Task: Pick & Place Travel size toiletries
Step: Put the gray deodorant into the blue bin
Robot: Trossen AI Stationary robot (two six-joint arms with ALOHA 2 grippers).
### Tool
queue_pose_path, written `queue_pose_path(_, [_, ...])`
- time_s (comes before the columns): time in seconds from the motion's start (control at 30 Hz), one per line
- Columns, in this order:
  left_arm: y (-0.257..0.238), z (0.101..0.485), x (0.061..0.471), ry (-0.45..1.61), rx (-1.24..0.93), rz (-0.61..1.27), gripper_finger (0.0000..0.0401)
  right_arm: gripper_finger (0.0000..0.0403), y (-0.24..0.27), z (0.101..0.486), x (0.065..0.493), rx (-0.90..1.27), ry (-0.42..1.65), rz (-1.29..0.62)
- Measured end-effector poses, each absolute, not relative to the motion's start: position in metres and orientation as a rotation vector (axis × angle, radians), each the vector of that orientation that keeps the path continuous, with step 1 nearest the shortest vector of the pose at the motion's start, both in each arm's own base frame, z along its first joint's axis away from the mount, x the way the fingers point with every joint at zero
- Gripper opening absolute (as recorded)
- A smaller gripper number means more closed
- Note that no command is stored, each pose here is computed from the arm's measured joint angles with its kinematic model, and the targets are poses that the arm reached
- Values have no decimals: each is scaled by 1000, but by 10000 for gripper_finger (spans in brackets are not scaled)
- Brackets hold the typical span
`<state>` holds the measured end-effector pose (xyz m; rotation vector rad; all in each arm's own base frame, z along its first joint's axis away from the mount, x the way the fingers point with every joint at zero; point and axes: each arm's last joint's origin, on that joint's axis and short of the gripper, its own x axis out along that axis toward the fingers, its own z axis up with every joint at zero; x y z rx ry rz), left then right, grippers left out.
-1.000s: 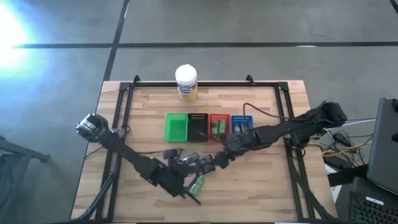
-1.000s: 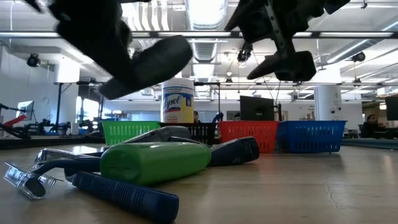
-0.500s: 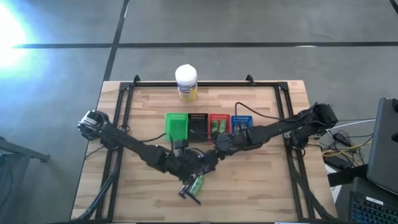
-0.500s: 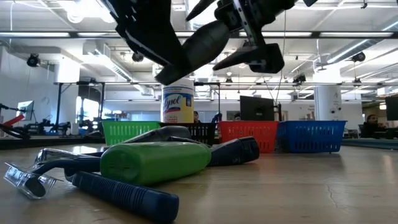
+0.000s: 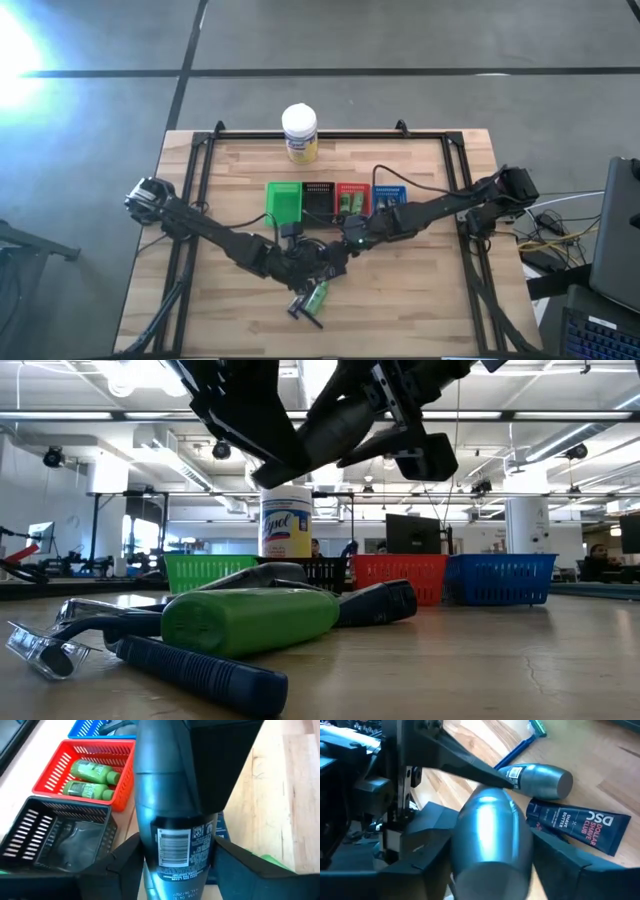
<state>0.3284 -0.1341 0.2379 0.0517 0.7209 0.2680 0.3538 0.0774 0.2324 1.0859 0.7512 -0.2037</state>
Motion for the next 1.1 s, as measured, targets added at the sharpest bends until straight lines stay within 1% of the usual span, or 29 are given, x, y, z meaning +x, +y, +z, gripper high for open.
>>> queue_pose_path(0.07, [-134, 239, 329, 719, 62, 265, 227, 195, 77, 232, 353, 1072, 754, -201])
queue_pose_path(0.1, [-134, 240, 329, 711, 64, 266, 238, 187, 77, 232, 353, 1061, 761, -202])
queue_pose_path(0.2, [-137, 242, 328, 705, 63, 264, 264, 187, 75, 231, 350, 1029, 774, -217])
queue_pose_path(0.3, [-139, 239, 322, 748, 46, 274, 283, 187, 71, 237, 338, 974, 807, -286])
queue_pose_path(0.4, [-139, 237, 311, 813, -15, 323, 296, 187, 64, 245, 316, 880, 855, -433])
queue_pose_path(0.5, [-140, 237, 299, 856, -95, 390, 302, 187, 56, 259, 282, 754, 846, -677])
queue_pose_path(0.57, [-140, 237, 292, 860, -165, 419, 303, 187, 50, 268, 258, 708, 830, -839])
queue_pose_path(0.6, [-140, 237, 290, 868, -190, 412, 303, 187, 47, 267, 249, 713, 848, -880])
queue_pose_path(0.7, [-140, 234, 283, 904, -256, 389, 304, 187, 37, 258, 236, 733, 887, -922])
queue_pose_path(0.87, [-133, 224, 277, 952, -372, 401, 305, 187, 19, 240, 226, 677, 837, -1065])
queue_pose_path(0.97, [-133, 219, 276, 1001, -428, 313, 305, 190, 12, 231, 228, 687, 904, -1044])
queue_pose_path(1.1, [-141, 221, 272, 1022, -418, 220, 305, 190, 12, 240, 223, 742, 1034, -884])
